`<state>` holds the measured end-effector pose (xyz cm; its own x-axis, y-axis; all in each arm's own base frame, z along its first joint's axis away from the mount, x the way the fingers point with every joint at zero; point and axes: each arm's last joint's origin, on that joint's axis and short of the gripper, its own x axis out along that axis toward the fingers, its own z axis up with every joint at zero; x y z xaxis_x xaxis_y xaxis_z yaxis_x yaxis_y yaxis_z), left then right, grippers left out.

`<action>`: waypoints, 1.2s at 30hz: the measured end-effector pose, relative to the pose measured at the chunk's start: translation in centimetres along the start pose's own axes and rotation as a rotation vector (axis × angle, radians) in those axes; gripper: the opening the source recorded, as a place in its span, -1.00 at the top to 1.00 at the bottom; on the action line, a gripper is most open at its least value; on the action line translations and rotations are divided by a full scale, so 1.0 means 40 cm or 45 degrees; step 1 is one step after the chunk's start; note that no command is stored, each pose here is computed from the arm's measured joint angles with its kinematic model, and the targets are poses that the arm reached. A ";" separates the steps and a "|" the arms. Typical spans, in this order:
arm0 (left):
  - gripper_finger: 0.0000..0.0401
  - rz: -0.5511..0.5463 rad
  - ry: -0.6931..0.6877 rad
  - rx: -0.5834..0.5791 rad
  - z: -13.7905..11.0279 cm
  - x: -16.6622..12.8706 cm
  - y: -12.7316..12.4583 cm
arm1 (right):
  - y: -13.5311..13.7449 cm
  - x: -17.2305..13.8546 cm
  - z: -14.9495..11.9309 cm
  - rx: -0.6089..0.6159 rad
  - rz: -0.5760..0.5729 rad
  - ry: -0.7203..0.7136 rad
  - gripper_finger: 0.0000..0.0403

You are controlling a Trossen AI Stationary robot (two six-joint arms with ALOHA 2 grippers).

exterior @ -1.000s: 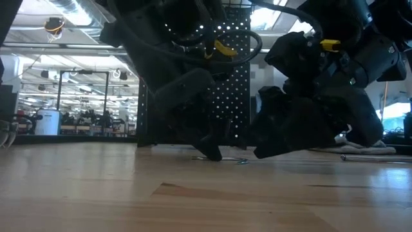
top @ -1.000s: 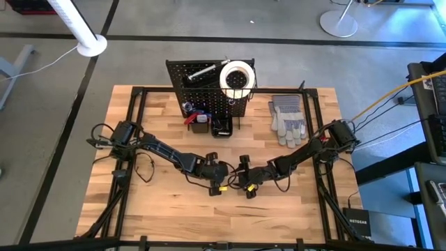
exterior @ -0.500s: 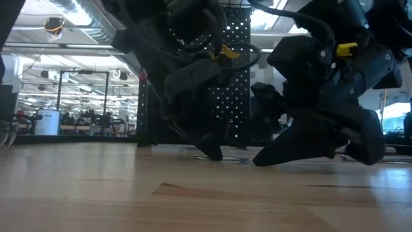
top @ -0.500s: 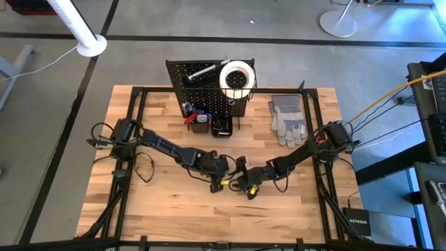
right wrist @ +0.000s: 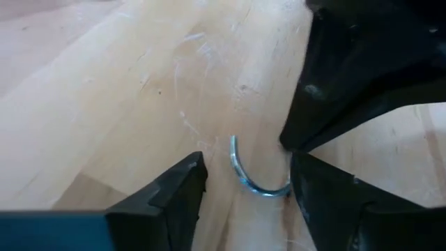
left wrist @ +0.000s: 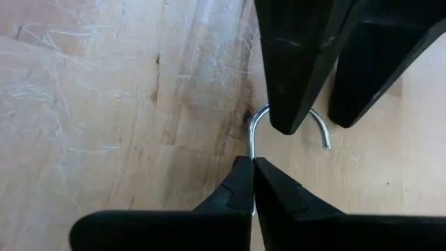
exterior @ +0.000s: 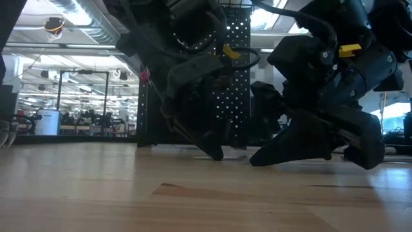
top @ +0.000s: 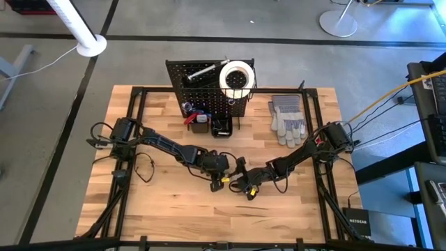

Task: Hang tools onto peg board
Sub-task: Put the pegboard hook into the right bin on the pegboard

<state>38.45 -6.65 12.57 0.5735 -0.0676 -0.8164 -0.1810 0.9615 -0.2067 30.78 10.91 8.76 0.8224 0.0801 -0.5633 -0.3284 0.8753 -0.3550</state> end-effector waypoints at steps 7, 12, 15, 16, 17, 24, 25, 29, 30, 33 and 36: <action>1.00 -0.011 -0.018 -0.003 0.008 -0.012 -0.001 | 0.002 0.000 -0.001 -0.001 0.032 -0.010 0.19; 1.00 -0.015 -0.030 -0.007 0.012 -0.014 0.001 | -0.004 0.002 -0.003 -0.030 0.017 -0.004 0.31; 1.00 -0.031 -0.026 -0.007 0.013 -0.015 -0.001 | -0.006 0.002 -0.004 -0.063 -0.023 0.008 0.37; 1.00 -0.035 -0.024 -0.011 0.013 -0.015 -0.001 | -0.007 0.002 -0.004 -0.070 -0.038 0.012 0.39; 1.00 -0.037 -0.024 -0.014 0.013 -0.016 -0.001 | -0.008 0.002 -0.004 -0.077 -0.054 0.016 0.41; 1.00 -0.066 -0.016 -0.022 0.013 -0.016 -0.005 | -0.015 0.001 -0.003 -0.083 -0.148 0.041 0.68; 1.00 -0.072 -0.012 -0.022 0.013 -0.016 -0.005 | -0.014 0.001 -0.003 -0.082 -0.148 0.041 0.75; 1.00 -0.079 -0.010 -0.015 0.013 -0.017 -0.006 | -0.013 0.001 -0.005 -0.054 -0.144 0.047 0.95; 1.00 -0.079 -0.010 -0.015 0.013 -0.018 -0.006 | -0.013 0.001 -0.005 -0.049 -0.142 0.047 0.94; 1.00 -0.079 -0.011 -0.025 0.014 -0.018 -0.006 | -0.012 0.001 -0.006 -0.013 -0.139 0.052 0.92; 0.98 -0.081 -0.011 -0.037 0.014 -0.018 -0.006 | -0.012 0.001 -0.007 -0.005 -0.138 0.052 0.96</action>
<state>38.53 -6.68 13.54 0.5917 -0.1262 -0.7962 -0.1668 0.9471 -0.2740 30.84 10.37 8.71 0.8336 -0.0345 -0.5513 -0.2403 0.8760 -0.4181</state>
